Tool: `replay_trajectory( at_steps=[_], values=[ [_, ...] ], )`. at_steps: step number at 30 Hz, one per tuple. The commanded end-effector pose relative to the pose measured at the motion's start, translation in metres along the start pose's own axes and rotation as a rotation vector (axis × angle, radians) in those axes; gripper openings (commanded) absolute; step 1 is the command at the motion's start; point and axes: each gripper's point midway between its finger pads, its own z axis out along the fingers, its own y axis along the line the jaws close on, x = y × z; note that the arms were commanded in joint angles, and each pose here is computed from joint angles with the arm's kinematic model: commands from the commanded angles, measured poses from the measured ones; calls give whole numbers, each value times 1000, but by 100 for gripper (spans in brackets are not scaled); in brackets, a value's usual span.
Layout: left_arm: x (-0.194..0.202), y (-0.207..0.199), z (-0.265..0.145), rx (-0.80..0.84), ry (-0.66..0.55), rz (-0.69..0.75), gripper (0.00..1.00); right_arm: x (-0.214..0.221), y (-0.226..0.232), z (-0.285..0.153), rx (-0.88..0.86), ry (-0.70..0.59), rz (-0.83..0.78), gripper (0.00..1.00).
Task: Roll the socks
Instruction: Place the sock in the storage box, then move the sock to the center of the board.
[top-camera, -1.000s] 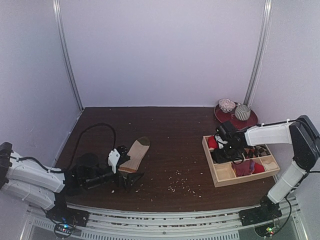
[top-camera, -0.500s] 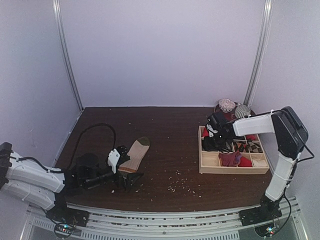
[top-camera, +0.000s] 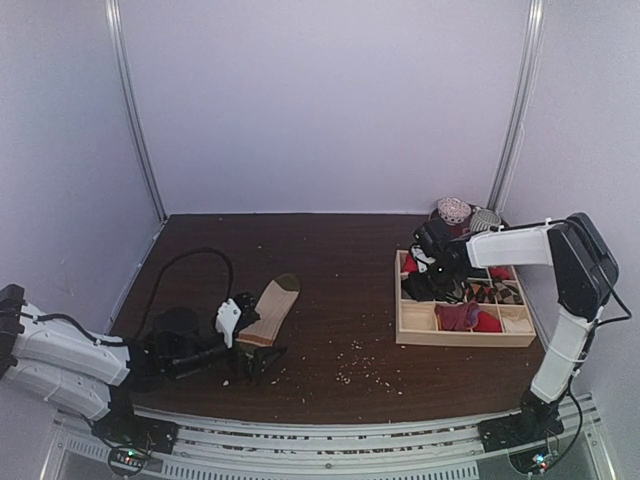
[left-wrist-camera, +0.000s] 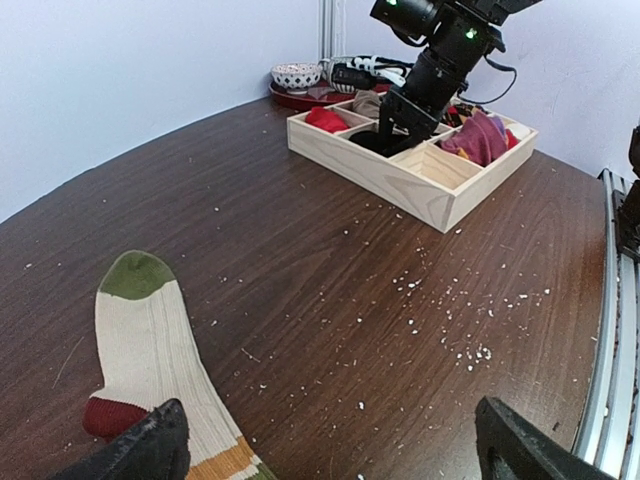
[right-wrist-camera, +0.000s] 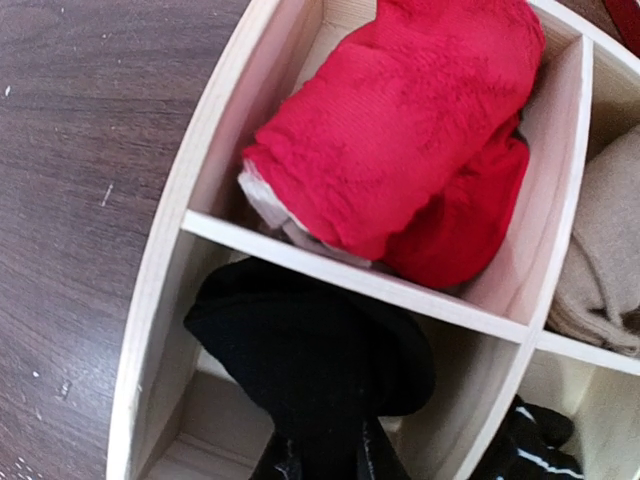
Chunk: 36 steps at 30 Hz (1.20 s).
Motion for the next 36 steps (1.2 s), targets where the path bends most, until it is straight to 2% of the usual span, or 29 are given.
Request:
replay_trajectory(
  at_steps=[1, 8, 13, 18, 23, 27, 30, 36],
  values=[
    [-9, 4, 2, -19, -23, 6, 98, 13, -14, 1, 75, 93, -91, 4],
    [-8, 6, 1, -29, -20, 12, 98, 27, -5, 29, 32, 134, -101, 5],
    [-7, 6, 3, -34, -9, 15, 98, 25, -1, 28, 15, 119, -81, 14],
    [-8, 8, 3, -46, -14, 11, 98, 1, 7, 4, -32, 37, -54, 24],
    [-8, 13, 2, -72, -8, 13, 98, -24, 11, -28, -57, -54, -33, 44],
    [-10, 22, 0, -130, -8, 3, 98, -38, 13, -51, -82, -119, -32, 48],
    [-15, 30, -4, -176, -25, -7, 98, -46, 14, -70, -98, -167, -31, 55],
    [-26, 58, -18, -336, -43, -68, 98, -45, 42, -103, -206, -257, -112, 58]
  ],
)
